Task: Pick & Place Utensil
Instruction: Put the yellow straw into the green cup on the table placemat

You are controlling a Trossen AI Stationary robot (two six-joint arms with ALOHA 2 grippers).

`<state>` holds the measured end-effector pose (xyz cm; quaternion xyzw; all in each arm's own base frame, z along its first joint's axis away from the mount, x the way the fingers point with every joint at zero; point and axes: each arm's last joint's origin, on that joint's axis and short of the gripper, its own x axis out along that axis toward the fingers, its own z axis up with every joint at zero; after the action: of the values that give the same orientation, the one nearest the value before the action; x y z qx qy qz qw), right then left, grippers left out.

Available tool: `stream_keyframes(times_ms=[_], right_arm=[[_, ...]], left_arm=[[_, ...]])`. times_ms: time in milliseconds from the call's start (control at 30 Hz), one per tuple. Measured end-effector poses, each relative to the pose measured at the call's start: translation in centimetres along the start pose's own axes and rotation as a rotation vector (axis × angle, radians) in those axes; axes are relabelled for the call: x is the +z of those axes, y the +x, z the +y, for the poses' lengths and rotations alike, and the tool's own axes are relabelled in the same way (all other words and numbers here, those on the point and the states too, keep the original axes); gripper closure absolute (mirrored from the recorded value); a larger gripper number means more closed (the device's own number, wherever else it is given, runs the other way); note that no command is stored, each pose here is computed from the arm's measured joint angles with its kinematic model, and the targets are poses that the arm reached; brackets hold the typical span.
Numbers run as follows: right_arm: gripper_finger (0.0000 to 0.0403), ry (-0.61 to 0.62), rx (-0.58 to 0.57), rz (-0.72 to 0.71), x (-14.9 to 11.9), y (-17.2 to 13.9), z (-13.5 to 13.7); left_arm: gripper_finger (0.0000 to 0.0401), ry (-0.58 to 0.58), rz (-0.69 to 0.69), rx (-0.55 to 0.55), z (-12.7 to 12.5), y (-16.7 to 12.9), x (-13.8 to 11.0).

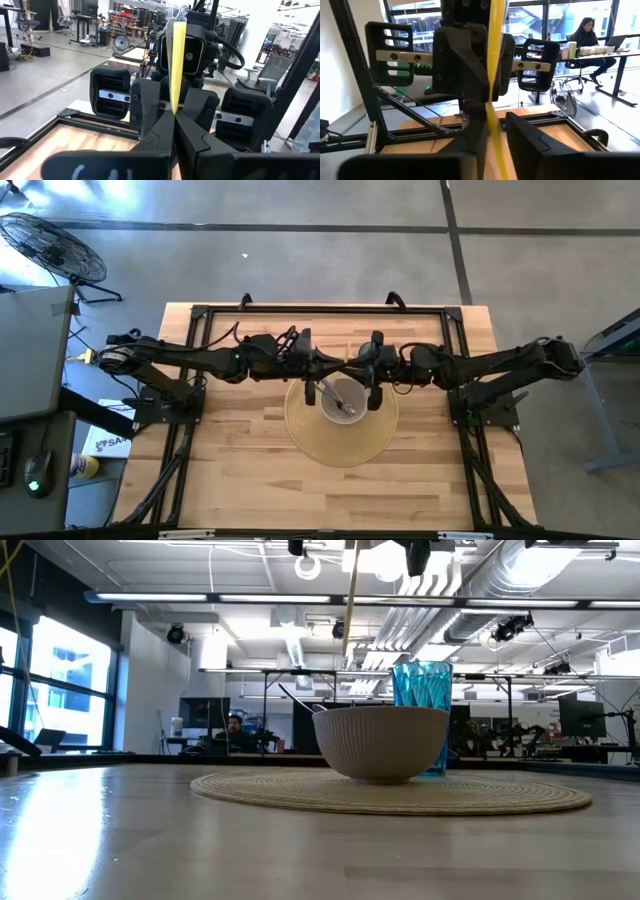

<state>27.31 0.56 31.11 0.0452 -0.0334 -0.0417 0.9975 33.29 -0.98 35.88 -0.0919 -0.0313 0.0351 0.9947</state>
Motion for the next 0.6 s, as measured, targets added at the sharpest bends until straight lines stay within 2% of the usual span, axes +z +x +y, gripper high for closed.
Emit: stream_keyframes(times_ms=[133, 233, 433, 600], right_arm=[[0.0377, 0.001, 0.007, -0.001, 0.0, 0.0, 0.0], [0.0397, 0.005, 0.007, -0.001, 0.0, 0.0, 0.0], [0.0391, 0.045, 0.000, -0.008, 0.2, -0.2, 0.0], [0.0400, 0.018, -0.026, -0.027, 1.8, -2.0, -0.2]], left_arm=[[0.0398, 0.000, 0.000, 0.005, 0.0, 0.0, 0.0], [0.0380, 0.001, 0.001, 0.004, 0.0, 0.0, 0.0], [0.0304, 0.052, 0.012, 0.009, 0.0, -0.4, 0.2], [0.0246, 0.059, 0.064, 0.025, 0.0, -2.7, 1.7]])
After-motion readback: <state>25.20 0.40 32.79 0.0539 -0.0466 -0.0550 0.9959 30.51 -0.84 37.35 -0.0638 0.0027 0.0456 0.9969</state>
